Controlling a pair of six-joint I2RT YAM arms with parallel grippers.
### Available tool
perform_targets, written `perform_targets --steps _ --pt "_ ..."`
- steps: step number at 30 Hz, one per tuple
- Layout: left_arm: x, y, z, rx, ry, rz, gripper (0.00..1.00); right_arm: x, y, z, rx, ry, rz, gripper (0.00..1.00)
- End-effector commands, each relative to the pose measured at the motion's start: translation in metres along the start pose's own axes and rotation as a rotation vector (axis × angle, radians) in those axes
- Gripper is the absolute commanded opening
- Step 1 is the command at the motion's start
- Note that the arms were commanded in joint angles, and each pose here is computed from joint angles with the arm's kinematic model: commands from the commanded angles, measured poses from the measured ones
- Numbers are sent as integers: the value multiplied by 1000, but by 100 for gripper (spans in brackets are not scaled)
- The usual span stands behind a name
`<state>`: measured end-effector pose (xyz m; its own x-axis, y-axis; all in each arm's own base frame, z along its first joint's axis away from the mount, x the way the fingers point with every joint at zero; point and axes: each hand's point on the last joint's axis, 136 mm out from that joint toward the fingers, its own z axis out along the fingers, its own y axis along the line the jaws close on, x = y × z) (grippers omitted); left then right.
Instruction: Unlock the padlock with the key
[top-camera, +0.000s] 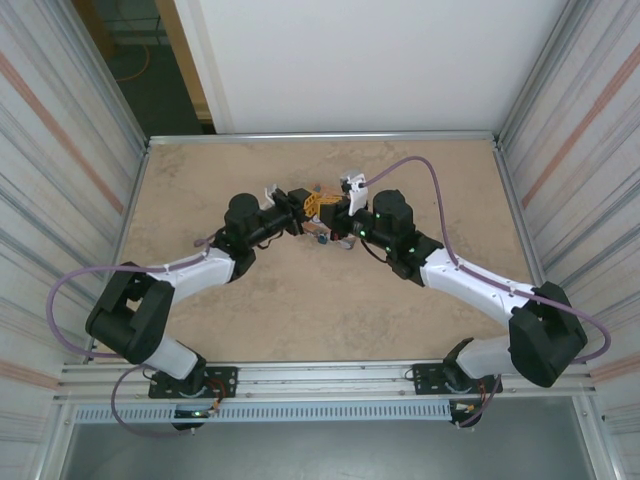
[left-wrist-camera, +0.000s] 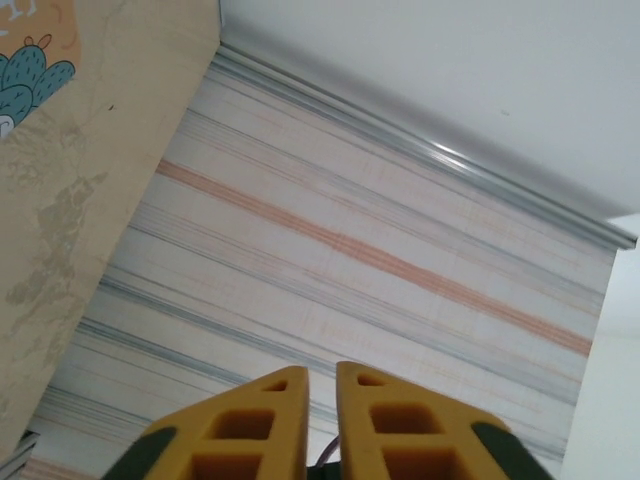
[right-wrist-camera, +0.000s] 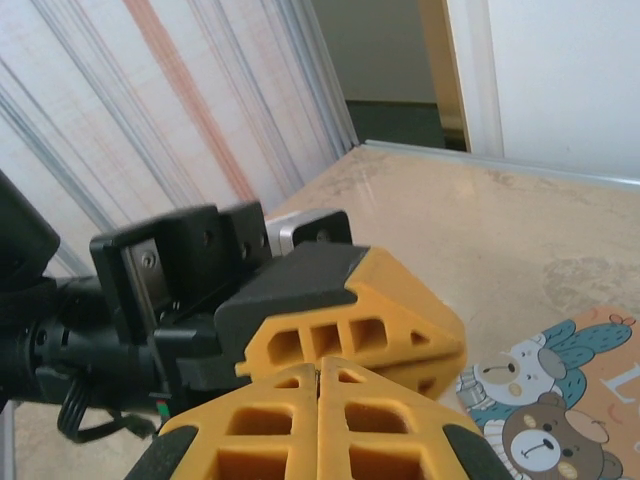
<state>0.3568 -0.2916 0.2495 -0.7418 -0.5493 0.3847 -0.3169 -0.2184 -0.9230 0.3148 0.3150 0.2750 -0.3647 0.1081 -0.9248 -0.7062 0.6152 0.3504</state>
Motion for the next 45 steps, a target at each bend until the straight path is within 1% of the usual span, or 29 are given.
perform_targets --steps 1,3,7,8,9,11,14,17,20,23,26,29,32,37,45 --pt "15 -5 -3 14 43 32 6 -6 1 -5 15 -28 9 0" --pt "13 -4 -3 8 39 39 1 -6 0 -6 19 -31 13 0" --pt "10 -2 -5 -16 26 91 0 -9 -3 -10 18 -38 37 0" --pt "8 -4 -6 -20 20 139 0 -10 -4 -11 13 -40 50 0" --pt "6 -8 -7 -20 12 177 0 -11 -5 -13 7 -43 63 5" --pt "2 -15 -12 -32 -9 282 0 -14 -7 -18 -16 -46 99 15" --pt "-6 -31 -22 -38 -58 438 0 -19 -11 -27 -45 -50 148 31" --pt "-9 -53 -33 2 -96 616 0 -28 -16 -36 -73 -62 212 41" --pt "0 -74 -41 27 -92 841 0 -36 -19 -41 -121 -60 294 47" --pt "17 -90 -45 56 -62 1067 0 -46 -13 -40 -194 -66 356 49" --pt "27 -103 -50 100 -65 1184 0 -53 -3 -34 -273 -75 405 51" --pt "33 -113 -53 142 -71 1237 0 -55 6 -25 -317 -72 416 51" --pt "37 -117 -53 169 -62 1252 0 -50 16 -15 -330 -54 394 52" --pt "38 -115 -53 175 -55 1244 0 -48 31 -4 -378 -36 386 53" --pt "35 -112 -53 172 -63 1228 0 -47 43 6 -414 -21 388 52"
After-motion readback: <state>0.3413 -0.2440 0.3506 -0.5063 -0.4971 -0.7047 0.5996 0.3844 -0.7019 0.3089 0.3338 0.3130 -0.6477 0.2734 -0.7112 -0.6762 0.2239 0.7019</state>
